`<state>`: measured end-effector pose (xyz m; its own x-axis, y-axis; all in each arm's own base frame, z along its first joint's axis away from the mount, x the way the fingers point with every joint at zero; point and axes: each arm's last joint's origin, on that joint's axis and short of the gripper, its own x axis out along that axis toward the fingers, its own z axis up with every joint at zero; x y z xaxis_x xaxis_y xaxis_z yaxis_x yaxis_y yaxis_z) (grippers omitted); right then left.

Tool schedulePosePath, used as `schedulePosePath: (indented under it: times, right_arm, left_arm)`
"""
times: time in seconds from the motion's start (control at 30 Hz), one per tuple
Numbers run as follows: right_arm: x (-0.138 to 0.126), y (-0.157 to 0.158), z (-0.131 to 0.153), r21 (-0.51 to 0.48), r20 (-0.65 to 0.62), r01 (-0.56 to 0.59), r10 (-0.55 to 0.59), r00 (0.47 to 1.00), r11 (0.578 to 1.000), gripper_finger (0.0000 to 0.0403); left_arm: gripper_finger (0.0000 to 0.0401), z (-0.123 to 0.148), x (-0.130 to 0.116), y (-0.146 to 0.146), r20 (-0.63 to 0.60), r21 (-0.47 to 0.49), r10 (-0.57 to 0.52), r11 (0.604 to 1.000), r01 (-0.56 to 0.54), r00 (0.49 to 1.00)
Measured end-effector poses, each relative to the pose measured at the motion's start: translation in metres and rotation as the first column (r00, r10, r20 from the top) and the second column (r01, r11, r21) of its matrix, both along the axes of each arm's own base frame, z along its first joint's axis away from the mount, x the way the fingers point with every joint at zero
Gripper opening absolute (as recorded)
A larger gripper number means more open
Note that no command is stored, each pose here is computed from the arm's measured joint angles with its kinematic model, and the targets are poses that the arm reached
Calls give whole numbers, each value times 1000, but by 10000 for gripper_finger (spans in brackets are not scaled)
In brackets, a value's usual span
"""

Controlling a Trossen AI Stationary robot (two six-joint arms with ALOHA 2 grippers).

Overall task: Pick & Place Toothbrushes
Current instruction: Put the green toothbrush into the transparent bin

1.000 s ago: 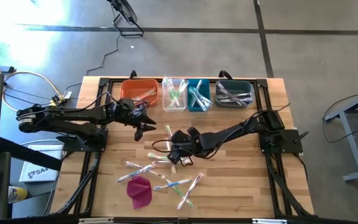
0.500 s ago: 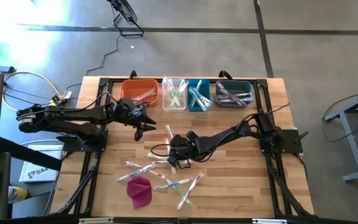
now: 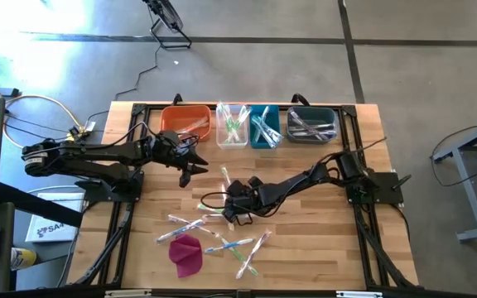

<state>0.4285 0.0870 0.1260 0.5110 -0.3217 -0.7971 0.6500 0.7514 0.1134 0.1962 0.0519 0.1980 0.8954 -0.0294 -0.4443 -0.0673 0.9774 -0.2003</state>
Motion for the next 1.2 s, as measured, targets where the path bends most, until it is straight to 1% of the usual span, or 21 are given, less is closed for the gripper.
schedulePosePath:
  times: [0.1,0.23,0.63,0.73,1.03,1.1,1.2]
  right_arm:
    - [0,0,-8,-2,-24,2,-2,1000,1000,133]
    - [0,1,-9,5,-24,-1,2,1000,1000,133]
    - [-4,-2,-10,-21,-66,5,-7,998,1000,129]
    - [-6,-3,-10,-28,-87,9,-11,996,1000,112]
    - [-10,-3,-11,-34,-132,5,-10,991,999,23]
    - [-10,-3,-11,-36,-140,4,-9,990,999,17]
    - [-11,-3,-12,-38,-153,3,-9,988,999,22]
  left_arm:
    - [132,0,0,0,-1,1,2,1000,-2,1000]
    - [132,0,0,0,1,1,3,1000,-3,1000]
    - [132,0,0,0,-6,0,4,1000,-4,1000]
    - [132,0,0,0,-7,-1,4,1000,-4,1000]
    - [132,0,0,0,-8,-1,4,1000,-4,1000]
    - [132,0,0,0,-8,-1,4,1000,-4,1000]
    - [132,0,0,0,-8,-1,4,1000,-4,1000]
